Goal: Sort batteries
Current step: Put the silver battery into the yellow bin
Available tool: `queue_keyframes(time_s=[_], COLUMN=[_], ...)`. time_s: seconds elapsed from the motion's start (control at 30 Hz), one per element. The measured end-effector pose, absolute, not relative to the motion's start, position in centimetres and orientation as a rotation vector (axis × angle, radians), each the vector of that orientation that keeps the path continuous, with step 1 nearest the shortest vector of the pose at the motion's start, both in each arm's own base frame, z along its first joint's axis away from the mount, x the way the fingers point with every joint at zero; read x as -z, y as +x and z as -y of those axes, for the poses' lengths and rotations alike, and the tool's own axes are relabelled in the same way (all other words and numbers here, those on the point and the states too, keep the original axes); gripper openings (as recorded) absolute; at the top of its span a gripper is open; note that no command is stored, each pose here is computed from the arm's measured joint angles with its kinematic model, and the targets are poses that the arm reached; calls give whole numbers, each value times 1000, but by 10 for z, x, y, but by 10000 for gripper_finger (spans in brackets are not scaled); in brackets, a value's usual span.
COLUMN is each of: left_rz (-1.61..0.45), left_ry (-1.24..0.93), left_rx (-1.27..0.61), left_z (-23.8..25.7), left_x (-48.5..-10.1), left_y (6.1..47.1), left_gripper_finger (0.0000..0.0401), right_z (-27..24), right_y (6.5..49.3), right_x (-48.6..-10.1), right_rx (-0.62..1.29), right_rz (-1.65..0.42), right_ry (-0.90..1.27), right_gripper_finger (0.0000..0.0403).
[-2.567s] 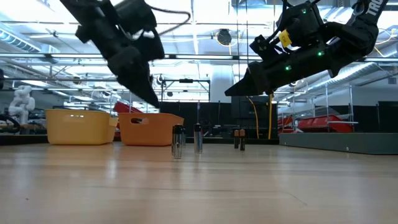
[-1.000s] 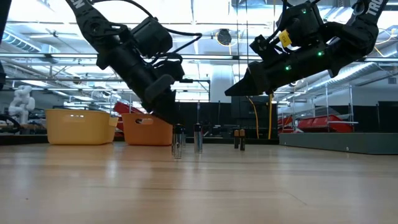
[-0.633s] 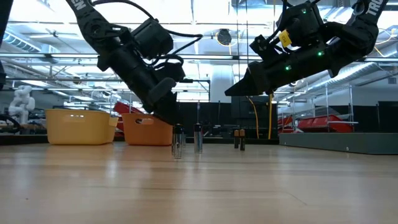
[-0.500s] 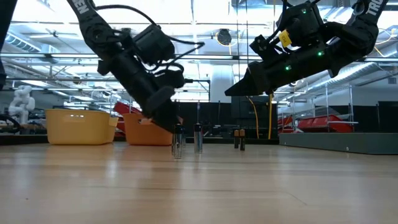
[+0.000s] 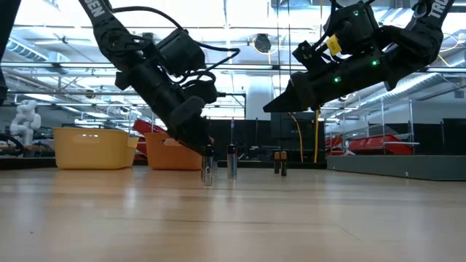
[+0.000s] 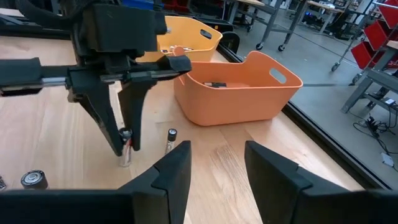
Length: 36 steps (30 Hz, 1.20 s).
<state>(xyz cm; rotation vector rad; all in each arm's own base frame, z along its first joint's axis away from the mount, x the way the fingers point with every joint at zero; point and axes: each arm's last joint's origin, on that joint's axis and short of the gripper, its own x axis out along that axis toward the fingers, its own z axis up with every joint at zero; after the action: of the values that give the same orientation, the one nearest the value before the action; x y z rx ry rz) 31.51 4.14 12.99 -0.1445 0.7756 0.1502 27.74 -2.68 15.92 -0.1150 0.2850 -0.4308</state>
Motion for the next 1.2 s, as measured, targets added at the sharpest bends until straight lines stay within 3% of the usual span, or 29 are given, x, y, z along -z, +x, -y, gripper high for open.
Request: queue_keyframes(time_s=[0.27, 0.57, 0.87, 1.2], left_rz=[-724, -686, -1016, -1216], left_ry=[-149, -33, -159, -218], left_rx=[-171, -643, -971, -1109], left_z=[-33, -41, -66, -111], left_x=[-178, -235, -216, -198], left_y=[295, 239, 194, 177], left_gripper_finger=[54, 54, 54, 54], right_z=[27, 27, 27, 26], right_y=[277, 277, 277, 278], right_x=[-159, -158, -159, -160], right_rx=[431, 431, 432, 432], right_rz=[-286, -292, -283, -277], right_ry=[-113, -109, -104, -103], right_gripper_finger=[141, 141, 141, 141])
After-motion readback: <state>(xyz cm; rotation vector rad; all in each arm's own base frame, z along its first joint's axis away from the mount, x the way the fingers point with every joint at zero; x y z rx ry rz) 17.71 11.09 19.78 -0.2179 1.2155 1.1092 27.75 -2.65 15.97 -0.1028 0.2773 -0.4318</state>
